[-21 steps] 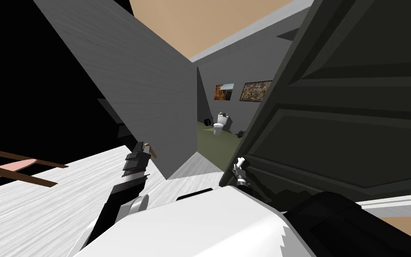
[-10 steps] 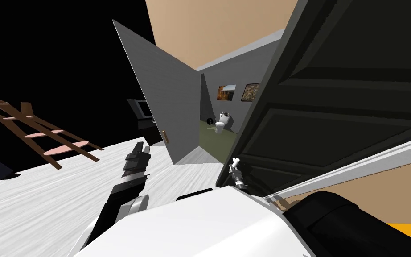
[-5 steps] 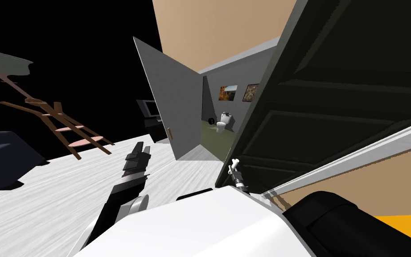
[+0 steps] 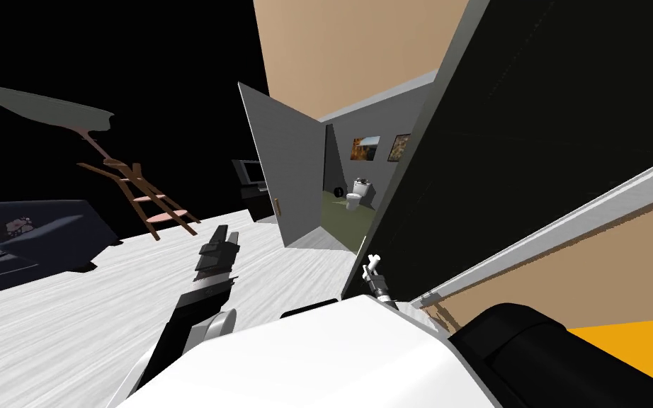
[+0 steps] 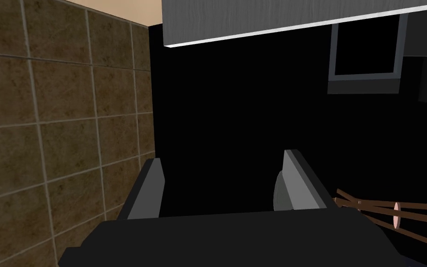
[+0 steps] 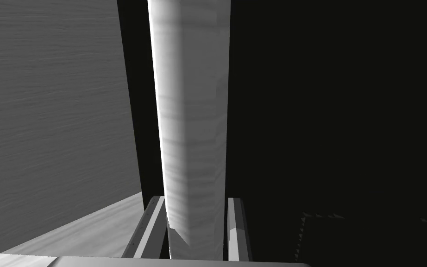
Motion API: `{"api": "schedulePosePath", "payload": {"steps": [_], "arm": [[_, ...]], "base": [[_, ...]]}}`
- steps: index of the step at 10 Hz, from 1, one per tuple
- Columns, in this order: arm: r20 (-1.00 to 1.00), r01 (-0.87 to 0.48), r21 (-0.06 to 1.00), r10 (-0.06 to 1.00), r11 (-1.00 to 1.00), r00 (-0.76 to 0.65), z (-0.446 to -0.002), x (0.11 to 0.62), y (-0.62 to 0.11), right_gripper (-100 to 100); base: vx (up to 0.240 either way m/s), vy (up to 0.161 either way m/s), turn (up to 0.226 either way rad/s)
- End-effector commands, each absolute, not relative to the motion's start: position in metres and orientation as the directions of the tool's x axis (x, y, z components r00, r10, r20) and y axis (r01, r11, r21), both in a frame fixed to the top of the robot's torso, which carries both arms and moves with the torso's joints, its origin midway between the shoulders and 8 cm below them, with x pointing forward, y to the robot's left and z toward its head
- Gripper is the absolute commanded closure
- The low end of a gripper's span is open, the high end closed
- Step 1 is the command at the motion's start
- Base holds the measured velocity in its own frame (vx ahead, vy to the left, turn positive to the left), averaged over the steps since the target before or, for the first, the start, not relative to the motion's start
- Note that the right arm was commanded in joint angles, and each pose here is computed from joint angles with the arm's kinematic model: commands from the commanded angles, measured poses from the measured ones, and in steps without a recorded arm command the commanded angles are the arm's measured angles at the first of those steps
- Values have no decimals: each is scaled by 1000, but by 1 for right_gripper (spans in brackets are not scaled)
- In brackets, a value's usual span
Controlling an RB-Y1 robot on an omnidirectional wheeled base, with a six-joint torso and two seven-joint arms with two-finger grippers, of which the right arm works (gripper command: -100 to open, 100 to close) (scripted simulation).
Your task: Pull the door open
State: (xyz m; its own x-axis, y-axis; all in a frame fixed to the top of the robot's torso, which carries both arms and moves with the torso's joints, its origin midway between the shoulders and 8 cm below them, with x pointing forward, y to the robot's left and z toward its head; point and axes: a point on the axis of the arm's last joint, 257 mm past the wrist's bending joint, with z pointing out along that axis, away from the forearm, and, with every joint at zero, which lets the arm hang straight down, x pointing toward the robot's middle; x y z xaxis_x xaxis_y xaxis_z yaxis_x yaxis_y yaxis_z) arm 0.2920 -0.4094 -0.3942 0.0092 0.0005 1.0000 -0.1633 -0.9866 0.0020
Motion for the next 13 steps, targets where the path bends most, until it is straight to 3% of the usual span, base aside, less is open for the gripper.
{"api": "schedulePosePath", "payload": {"steps": [1,10,13], "arm": [[1000,-163,2,1,-987,9,-394,292,-409,100],[1000,-59,0,0,-998,0,-392,266,-404,100],[1000,-48,7,6,-999,18,-400,247,-402,100]], "base": [[-97,-10,20],[-202,-23,108],[-67,-16,43]]}}
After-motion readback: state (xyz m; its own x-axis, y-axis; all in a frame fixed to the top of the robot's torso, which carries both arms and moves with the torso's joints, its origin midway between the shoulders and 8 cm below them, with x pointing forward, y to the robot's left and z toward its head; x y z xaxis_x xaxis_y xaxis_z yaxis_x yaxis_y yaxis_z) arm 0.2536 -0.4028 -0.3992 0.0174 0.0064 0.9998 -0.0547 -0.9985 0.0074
